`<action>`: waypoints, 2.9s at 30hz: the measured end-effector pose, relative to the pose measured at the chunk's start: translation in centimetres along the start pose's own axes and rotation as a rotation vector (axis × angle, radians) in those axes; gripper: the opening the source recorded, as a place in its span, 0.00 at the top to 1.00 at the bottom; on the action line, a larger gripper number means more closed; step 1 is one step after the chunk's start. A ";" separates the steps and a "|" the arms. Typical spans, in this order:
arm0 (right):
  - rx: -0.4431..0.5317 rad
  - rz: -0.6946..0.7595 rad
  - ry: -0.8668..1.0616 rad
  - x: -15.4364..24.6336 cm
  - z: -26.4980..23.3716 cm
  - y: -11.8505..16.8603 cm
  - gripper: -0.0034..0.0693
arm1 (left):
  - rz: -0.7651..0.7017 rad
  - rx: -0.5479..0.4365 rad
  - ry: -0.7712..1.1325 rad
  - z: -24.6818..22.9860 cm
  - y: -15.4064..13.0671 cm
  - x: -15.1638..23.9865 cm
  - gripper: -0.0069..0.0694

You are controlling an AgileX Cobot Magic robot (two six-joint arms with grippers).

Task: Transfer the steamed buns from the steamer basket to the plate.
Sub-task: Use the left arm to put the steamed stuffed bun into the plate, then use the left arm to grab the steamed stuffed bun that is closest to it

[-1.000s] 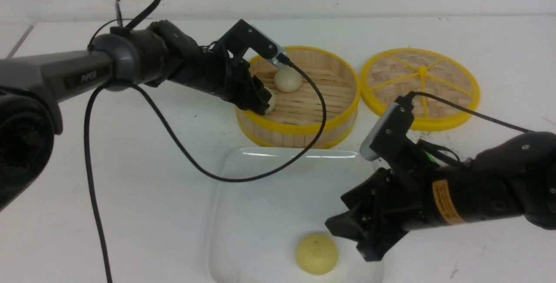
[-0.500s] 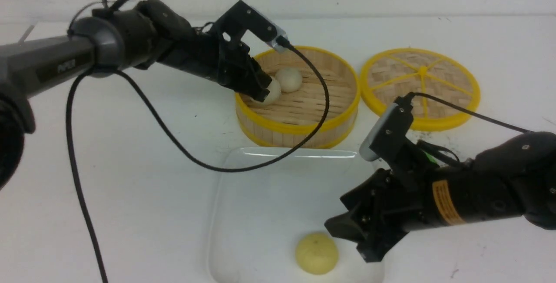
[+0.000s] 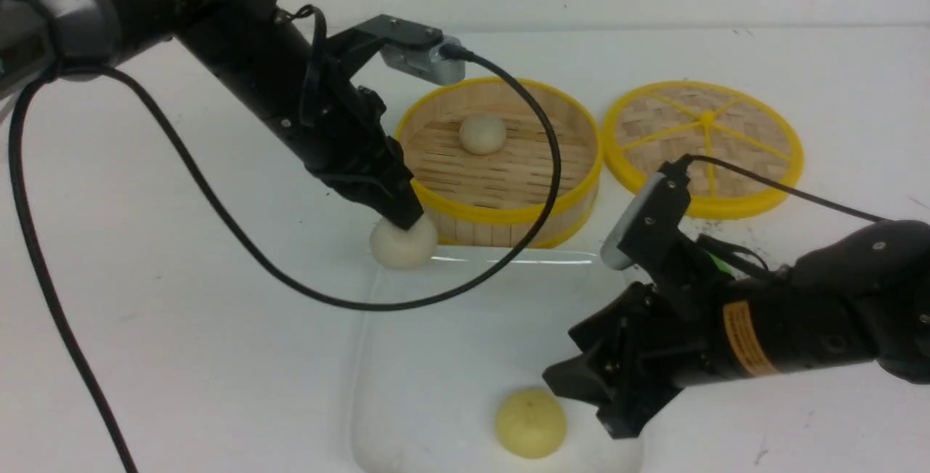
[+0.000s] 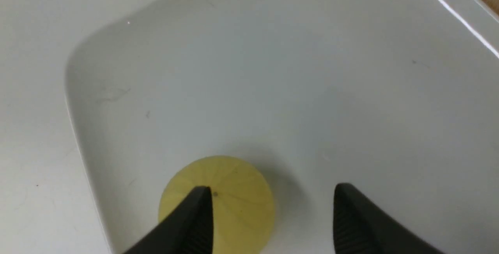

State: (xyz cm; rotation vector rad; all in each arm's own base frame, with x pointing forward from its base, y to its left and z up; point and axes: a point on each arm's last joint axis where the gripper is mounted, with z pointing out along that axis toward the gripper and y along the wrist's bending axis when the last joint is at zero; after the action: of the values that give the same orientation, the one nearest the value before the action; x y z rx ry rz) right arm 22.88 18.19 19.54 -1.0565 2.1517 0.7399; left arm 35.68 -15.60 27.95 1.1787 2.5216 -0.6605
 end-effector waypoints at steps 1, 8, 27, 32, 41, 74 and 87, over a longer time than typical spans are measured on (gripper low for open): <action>-0.001 0.000 0.000 0.0 0.0 0.0 0.38 | -0.011 0.017 0.004 0.3 -0.4 0.0 0.88; -0.028 0.000 0.000 0.0 0.0 0.3 0.38 | -0.014 0.060 0.161 4.2 -3.9 1.2 0.88; -0.022 0.000 0.000 0.0 0.0 0.2 0.43 | 0.002 0.036 0.285 6.5 -3.8 3.9 0.86; 0.090 0.000 0.000 0.0 0.0 -0.8 0.43 | -0.004 0.000 0.303 6.4 -3.4 4.1 0.74; 0.166 -0.026 -0.058 -1.0 -1.6 -0.8 0.43 | -0.026 -0.049 0.256 6.5 -3.0 3.7 0.34; 0.160 -0.085 -0.555 5.4 -16.2 8.8 0.43 | 0.327 -0.571 -0.357 -3.1 -1.4 -7.8 0.24; 0.149 -0.072 -0.574 6.7 -16.4 9.2 0.43 | 0.251 -0.574 -0.364 2.9 2.1 -8.3 0.24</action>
State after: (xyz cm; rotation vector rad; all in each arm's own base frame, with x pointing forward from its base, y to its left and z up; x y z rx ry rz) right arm 7.33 8.22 27.16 -0.7271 1.6382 0.7288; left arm 42.72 -21.25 28.46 1.0200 2.0104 -0.0603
